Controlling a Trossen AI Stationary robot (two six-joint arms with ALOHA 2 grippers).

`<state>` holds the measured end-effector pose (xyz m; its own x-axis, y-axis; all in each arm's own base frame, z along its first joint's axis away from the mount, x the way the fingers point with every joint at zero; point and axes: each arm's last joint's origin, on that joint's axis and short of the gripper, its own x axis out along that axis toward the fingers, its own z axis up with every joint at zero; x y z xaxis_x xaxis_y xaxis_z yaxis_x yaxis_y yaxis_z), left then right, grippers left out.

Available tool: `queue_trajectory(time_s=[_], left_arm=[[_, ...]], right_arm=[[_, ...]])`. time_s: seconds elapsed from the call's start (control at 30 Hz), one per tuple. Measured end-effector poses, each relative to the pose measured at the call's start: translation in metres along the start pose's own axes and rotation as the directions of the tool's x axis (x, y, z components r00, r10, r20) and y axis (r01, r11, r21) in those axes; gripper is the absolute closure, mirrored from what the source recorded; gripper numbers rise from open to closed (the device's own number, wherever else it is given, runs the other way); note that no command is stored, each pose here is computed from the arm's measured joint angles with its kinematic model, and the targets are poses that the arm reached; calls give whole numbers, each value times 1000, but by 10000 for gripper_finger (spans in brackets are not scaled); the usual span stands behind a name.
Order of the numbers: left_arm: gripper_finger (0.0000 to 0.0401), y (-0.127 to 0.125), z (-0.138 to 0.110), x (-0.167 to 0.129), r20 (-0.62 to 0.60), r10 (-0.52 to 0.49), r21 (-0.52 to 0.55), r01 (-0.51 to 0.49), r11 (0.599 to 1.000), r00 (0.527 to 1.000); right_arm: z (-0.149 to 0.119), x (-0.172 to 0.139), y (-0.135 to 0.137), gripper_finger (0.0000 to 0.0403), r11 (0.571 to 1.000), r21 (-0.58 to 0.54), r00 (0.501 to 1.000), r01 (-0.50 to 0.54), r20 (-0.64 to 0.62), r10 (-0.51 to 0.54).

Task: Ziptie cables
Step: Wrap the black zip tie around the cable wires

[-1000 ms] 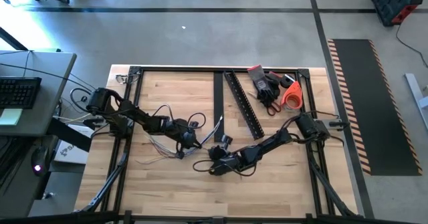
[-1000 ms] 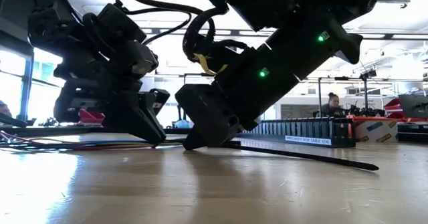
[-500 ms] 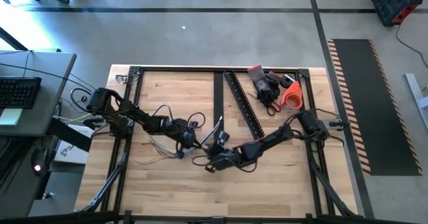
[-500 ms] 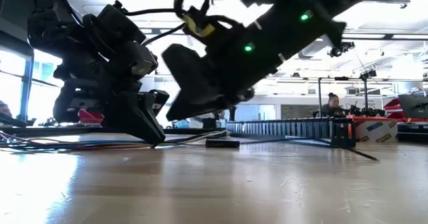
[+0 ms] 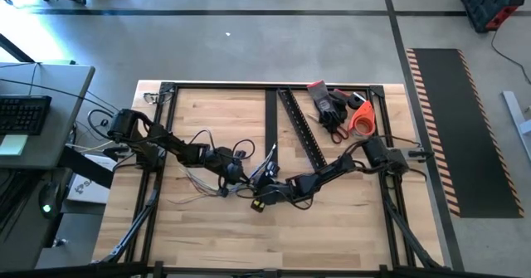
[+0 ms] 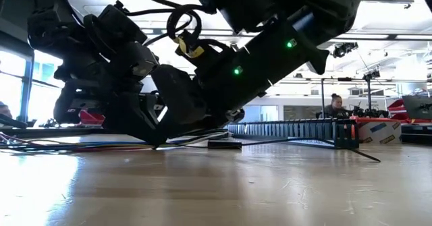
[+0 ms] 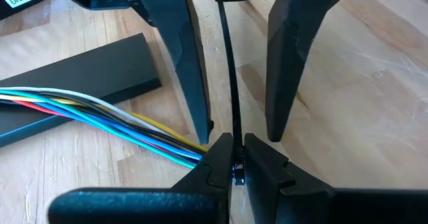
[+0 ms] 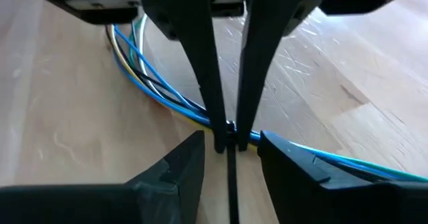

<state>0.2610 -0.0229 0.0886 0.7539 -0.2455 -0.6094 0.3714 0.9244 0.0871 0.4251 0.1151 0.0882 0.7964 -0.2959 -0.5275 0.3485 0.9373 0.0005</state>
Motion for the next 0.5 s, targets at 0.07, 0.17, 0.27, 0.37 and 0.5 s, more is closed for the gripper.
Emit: queue_trajectory(time_s=[0.07,0.17,0.27,0.37,0.5], left_arm=[[392,0,0,0,0,0,0,0,1000,1000],[392,0,0,0,1,0,0,0,1000,1000],[392,0,0,0,2,0,0,0,1000,1000],[392,0,0,0,3,0,1,0,1000,1000],[392,0,0,0,3,0,1,0,1000,1000]], right_arm=[[-1,0,0,280,1000,-5,1000,1,-10,-1],[-2,1,-2,289,1000,-10,1000,8,-20,-8],[-2,2,-4,298,1000,6,999,12,-32,-12],[-2,3,-6,310,1000,8,999,-6,-49,7],[-5,6,-7,327,1000,1,997,-26,-69,26]])
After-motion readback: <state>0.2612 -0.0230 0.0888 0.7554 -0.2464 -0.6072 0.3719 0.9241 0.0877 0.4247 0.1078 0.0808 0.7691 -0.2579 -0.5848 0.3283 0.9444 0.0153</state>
